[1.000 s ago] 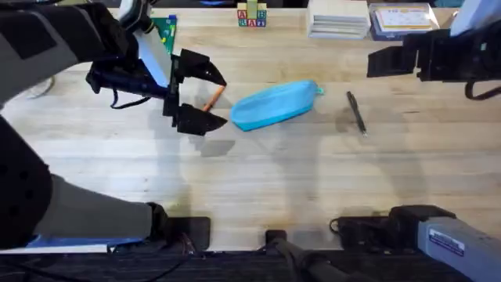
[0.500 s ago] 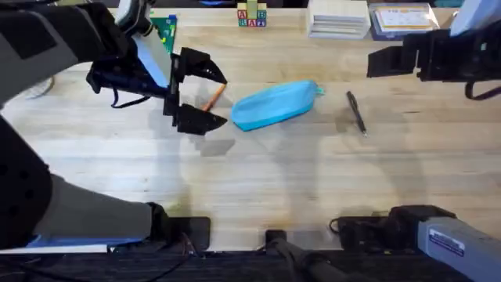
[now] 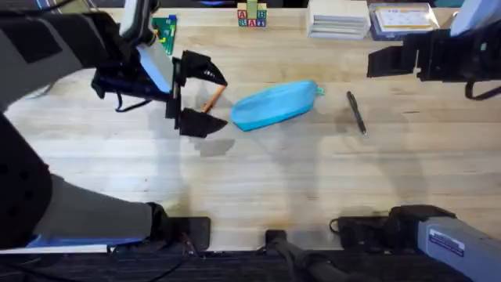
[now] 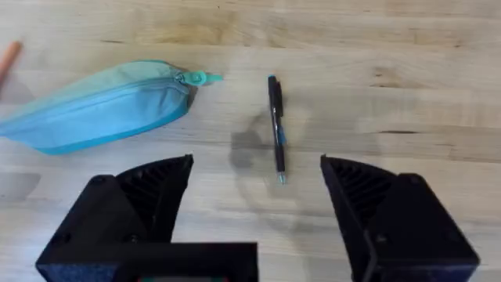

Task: Unzip the bag, pick up the pens from the table one at a time and place them inside, then zip the bag closed.

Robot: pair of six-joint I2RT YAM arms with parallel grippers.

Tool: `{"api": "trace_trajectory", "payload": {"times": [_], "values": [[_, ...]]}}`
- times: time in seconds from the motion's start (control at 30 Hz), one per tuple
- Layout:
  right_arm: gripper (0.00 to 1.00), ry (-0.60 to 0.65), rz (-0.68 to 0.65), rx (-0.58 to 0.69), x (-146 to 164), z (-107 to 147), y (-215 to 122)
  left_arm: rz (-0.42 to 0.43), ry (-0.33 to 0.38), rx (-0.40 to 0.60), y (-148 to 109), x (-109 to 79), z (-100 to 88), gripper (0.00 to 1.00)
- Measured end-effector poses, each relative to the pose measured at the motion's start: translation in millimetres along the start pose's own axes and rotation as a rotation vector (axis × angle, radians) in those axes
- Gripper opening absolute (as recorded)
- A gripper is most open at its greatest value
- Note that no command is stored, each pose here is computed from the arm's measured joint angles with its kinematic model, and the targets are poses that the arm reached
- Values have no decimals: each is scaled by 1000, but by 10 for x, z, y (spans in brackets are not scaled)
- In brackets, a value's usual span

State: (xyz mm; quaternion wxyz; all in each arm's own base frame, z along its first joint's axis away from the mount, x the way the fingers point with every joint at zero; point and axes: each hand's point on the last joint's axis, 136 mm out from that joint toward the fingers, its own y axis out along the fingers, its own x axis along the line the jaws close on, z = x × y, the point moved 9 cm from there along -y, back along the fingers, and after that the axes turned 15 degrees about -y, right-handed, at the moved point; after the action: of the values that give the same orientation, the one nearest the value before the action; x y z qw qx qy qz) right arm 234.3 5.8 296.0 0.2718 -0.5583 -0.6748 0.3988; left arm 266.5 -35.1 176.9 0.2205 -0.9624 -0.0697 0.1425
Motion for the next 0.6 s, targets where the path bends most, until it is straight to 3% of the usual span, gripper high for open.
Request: {"api": "trace_trajectory", "payload": {"times": [0.07,0.3,0.47,0.6], "values": [[997,0,0,0,0,0,0,12,-22,-6,56,-47,112,993],[997,0,0,0,0,0,0,3,2,-25,87,-35,159,994],[997,0,0,0,0,0,0,-42,23,-35,85,82,138,995],[998,0,0,0,0,0,0,-68,-25,-50,97,190,144,995]]}}
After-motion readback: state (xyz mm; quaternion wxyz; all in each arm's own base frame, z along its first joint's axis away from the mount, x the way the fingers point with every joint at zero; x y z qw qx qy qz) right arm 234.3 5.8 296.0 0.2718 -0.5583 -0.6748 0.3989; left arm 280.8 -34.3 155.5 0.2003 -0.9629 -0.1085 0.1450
